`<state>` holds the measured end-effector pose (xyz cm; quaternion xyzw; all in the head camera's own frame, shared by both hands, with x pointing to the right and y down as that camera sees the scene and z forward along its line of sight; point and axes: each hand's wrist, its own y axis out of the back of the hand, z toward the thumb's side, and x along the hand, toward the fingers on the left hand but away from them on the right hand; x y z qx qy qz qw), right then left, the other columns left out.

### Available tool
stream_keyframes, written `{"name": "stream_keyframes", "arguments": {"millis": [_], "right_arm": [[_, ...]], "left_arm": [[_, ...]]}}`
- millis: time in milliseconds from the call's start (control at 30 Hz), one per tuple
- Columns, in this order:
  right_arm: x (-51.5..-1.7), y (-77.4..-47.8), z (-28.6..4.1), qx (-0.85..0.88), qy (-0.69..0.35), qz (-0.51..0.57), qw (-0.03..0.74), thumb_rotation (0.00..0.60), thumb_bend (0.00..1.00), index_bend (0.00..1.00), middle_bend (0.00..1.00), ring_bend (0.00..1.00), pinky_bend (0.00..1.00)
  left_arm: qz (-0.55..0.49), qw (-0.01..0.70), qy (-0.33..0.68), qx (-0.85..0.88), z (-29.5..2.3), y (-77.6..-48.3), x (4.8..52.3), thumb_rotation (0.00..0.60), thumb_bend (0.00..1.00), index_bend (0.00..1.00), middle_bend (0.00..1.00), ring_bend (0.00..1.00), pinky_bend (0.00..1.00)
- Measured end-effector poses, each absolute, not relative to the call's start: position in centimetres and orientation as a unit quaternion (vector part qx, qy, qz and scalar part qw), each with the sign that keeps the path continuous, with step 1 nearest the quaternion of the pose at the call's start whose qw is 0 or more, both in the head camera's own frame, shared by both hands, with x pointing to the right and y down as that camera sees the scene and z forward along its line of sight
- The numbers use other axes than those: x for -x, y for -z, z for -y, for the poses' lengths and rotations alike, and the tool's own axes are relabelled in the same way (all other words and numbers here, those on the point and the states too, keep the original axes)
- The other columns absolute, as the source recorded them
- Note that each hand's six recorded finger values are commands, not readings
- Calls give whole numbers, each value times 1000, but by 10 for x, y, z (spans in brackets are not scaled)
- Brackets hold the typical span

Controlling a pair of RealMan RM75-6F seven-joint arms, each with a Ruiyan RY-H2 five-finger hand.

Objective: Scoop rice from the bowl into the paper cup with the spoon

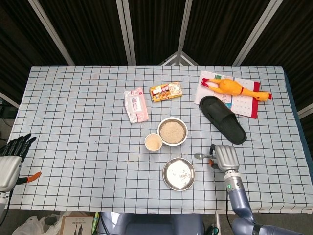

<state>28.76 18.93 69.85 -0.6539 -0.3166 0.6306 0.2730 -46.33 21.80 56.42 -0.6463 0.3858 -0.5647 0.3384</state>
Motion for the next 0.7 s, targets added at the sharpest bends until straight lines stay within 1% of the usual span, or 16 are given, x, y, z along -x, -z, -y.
{"name": "stream_keyframes", "arguments": {"millis": [700], "right_arm": [[-302, -714, -194, 645, -647, 316, 254, 600, 393, 526, 893, 1000, 1000]], "left_arm": [[-385, 333, 569, 646, -219, -565, 464, 600, 0, 0, 0, 0, 0]]}}
